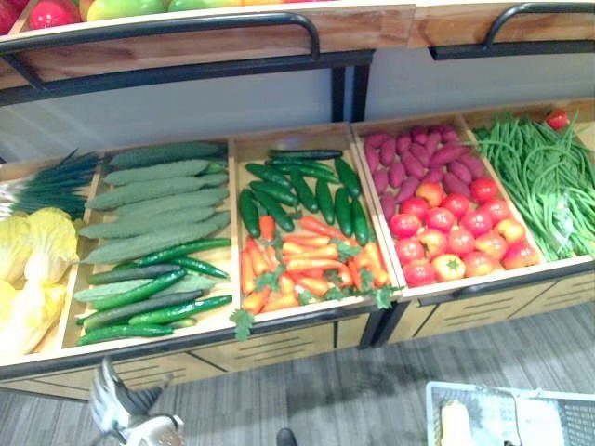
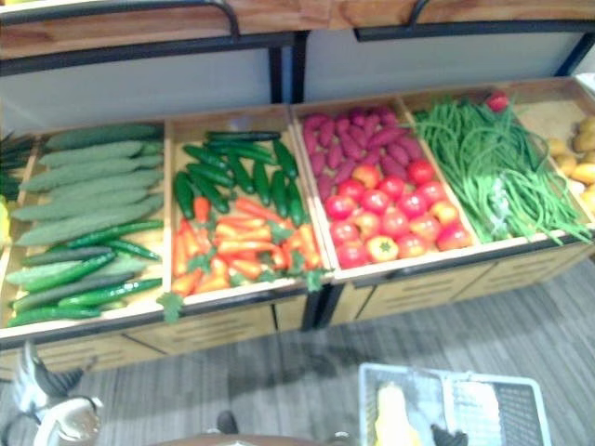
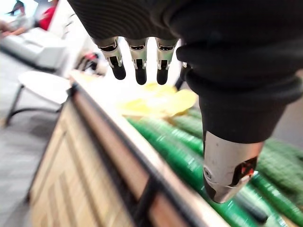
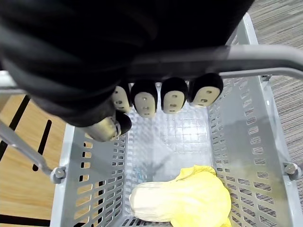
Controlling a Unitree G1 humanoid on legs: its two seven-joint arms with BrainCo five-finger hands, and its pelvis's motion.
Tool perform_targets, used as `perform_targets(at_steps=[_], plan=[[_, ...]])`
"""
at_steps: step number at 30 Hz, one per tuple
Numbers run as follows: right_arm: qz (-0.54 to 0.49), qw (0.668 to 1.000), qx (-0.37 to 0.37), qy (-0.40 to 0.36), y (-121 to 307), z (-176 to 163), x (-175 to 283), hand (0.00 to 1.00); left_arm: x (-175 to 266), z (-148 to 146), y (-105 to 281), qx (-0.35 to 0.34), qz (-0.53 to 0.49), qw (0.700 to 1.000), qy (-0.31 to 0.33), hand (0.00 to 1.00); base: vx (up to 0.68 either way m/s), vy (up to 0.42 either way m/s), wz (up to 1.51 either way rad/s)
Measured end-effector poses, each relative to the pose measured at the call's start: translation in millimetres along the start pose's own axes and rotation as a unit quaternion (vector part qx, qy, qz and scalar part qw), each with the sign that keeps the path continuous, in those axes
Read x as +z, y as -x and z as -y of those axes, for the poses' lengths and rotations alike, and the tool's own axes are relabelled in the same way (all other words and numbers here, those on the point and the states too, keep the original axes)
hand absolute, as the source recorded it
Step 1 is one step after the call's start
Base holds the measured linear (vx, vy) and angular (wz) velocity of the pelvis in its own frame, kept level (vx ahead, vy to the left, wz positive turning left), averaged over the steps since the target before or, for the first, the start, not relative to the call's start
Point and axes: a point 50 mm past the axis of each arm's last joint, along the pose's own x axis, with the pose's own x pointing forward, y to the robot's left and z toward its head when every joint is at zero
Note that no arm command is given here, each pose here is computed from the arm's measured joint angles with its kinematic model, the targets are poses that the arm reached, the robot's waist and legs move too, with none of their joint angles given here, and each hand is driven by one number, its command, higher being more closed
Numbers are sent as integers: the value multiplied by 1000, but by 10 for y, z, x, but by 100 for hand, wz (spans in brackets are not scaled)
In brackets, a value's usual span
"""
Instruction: Pick vegetable in the basket
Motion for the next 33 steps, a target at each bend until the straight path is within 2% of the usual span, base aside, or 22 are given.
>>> perform_targets(at_steps=[7, 9, 12, 13, 18, 26, 33], plan=[[14, 1000, 4, 20, -37, 64, 53, 100, 564, -142, -79, 15, 180, 983, 19, 0, 4, -4, -2], [20, 999, 10, 25, -51, 72, 85, 100, 685, -152, -79, 6, 221, 975, 25, 0, 6, -6, -2], [26, 999, 11, 30, -66, 84, 124, 100, 817, -114, -81, -47, 279, 959, 3, 0, 4, -1, -2], [33, 999, 12, 37, -77, 96, 155, 100, 900, -92, -98, -97, 326, 940, -22, 0, 4, 4, -10], [72, 996, 14, 51, -134, 127, 403, 100, 1236, -69, -200, -172, 444, 875, -89, 0, -9, 14, -35], [144, 986, 21, 81, -128, 116, 733, 100, 1688, 47, -372, -200, 502, 831, -129, 0, -42, 7, -37], [161, 983, 15, 85, -99, 159, 761, 100, 1973, 83, -443, -194, 509, 828, -132, 0, -41, -7, -12]])
